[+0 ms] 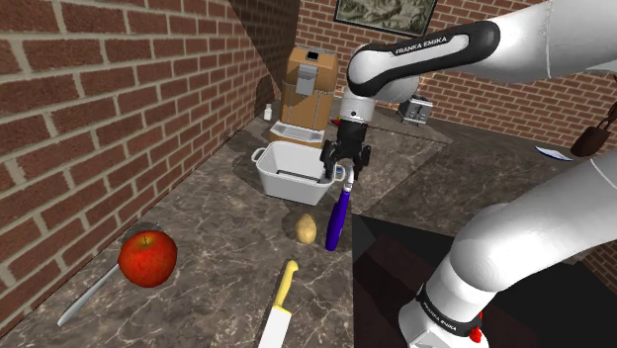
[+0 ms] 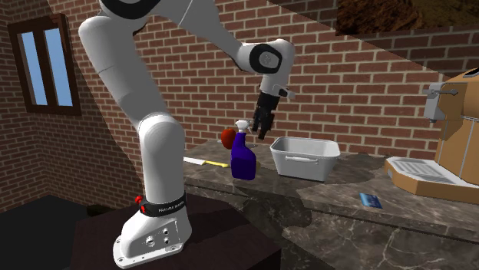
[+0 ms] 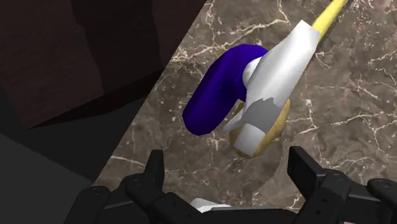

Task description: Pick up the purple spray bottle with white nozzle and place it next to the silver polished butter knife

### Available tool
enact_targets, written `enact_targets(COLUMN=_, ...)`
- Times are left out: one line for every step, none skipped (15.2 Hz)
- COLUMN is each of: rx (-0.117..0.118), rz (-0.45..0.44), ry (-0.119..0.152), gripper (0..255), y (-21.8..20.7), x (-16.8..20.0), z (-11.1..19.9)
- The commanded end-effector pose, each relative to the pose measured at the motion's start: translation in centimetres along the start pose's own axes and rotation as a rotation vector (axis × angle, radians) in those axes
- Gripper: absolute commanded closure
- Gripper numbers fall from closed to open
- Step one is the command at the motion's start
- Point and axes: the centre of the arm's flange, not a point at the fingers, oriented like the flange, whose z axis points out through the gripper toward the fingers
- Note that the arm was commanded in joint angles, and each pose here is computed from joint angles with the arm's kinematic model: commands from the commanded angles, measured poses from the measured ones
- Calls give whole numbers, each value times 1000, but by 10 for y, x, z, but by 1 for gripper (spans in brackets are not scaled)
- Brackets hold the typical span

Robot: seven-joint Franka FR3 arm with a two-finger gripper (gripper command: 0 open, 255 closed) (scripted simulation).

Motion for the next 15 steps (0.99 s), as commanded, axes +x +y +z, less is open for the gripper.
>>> enact_targets(rx=16, rz=86, ry=-35, gripper=0, y=13, x=15, z=22)
enact_targets(rx=25, rz=127, ry=-52, gripper=0, y=19, x=22, z=34)
enact_targets(rx=32, rz=166, ry=-69, gripper=0, y=25, x=27, z=45)
enact_targets(rx=32, rz=166, ry=-69, gripper=0, y=24, x=27, z=50)
enact_targets(rx=32, rz=166, ry=-69, gripper=0, y=24, x=27, z=56)
enact_targets(rx=32, rz=166, ry=-69, gripper=0, y=24, x=26, z=61)
enact_targets(rx=32, rz=166, ry=-69, gripper=0, y=24, x=26, z=66)
enact_targets(rx=32, rz=166, ry=-69, gripper=0, y=24, x=26, z=71)
enact_targets(rx=32, rz=166, ry=-69, gripper=0, y=23, x=25, z=77)
enact_targets(rx=32, rz=166, ry=-69, gripper=0, y=23, x=25, z=82)
enact_targets(rx=32, rz=166, ry=-69, gripper=0, y=23, x=25, z=85)
enact_targets(rx=32, rz=166, ry=-69, gripper=0, y=23, x=25, z=85)
enact_targets(rx=32, rz=166, ry=-69, gripper=0, y=23, x=25, z=85)
enact_targets(rx=32, rz=166, ry=-69, gripper=0, y=23, x=25, z=85)
enact_targets(rx=32, rz=166, ry=-69, gripper=0, y=23, x=25, z=85)
